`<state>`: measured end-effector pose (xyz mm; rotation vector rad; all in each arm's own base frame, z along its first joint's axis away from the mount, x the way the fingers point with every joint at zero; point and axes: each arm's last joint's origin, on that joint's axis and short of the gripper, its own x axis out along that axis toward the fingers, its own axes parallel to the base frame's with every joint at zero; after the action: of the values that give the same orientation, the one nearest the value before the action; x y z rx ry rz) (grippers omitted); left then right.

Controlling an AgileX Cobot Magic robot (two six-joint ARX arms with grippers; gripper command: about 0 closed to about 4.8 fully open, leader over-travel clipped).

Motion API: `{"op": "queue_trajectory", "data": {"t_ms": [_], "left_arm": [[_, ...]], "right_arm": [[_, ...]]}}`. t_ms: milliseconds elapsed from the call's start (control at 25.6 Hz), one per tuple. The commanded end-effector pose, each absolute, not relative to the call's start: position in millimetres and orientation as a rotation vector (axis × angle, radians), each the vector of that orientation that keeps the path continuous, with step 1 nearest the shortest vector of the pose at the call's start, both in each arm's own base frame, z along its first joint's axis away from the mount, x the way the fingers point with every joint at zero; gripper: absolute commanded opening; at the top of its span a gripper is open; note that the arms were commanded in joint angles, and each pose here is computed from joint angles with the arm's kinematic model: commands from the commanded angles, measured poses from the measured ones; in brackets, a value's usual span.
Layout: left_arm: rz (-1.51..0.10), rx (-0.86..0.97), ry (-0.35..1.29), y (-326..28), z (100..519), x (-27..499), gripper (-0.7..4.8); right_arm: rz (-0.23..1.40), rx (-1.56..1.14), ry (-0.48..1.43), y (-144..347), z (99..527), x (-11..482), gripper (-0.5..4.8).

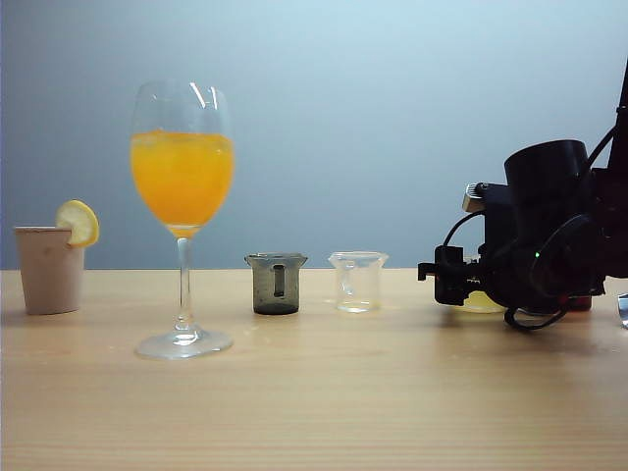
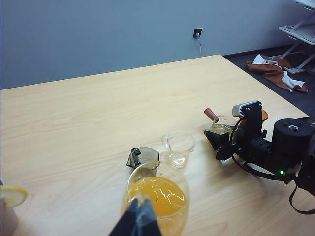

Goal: Pick up the third measuring cup from the left, pour the pineapple juice inside into the goblet, and finally put the measuring cup back in its original place.

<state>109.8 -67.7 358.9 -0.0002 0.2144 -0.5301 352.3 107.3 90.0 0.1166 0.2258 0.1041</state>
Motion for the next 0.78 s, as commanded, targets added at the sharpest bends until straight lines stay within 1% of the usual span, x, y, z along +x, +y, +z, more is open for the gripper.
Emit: {"op": "queue_trajectory", "data": {"t_ms": [39,117,156,468,507,546,586,781], "left_arm": [[-0.535,-0.005,0.198,-67.7,361.3,109.5,-0.05],[-0.535,-0.005,0.198,-67.7,361.3,109.5,-0.05],[-0.535,-0.005,0.198,-67.7,361.3,109.5,-0.05],[-0.535,-0.005,0.198,-67.7,361.3,109.5,-0.05],[-0.535,-0.005,0.198,-67.7,361.3,109.5,-0.05],[-0.535,-0.005,0.198,-67.7,361.3,109.5,-0.05],[-0.535,-0.005,0.198,-67.7,361.3,109.5,-0.05],[-0.535,-0.005,0.198,-67.7,361.3,109.5,-0.05]], "right_arm": [[0.109,0.123,0.228,107.6,90.2,352.1,2.84],[0.109,0.123,0.228,107.6,90.2,352.1,2.47],[0.109,0.123,0.228,107.6,90.2,352.1,2.41],[0.11,0.124,0.225,107.7,91.1,352.1,2.38],[0.11,0.124,0.225,107.7,91.0,352.0,2.23],[0.112,0.124,0.225,108.1,91.0,351.9,1.77],[0.112,0.124,0.225,108.3,91.1,351.8,1.63],[0.142,0.111,0.216,109.3,95.4,351.6,1.7]]}}
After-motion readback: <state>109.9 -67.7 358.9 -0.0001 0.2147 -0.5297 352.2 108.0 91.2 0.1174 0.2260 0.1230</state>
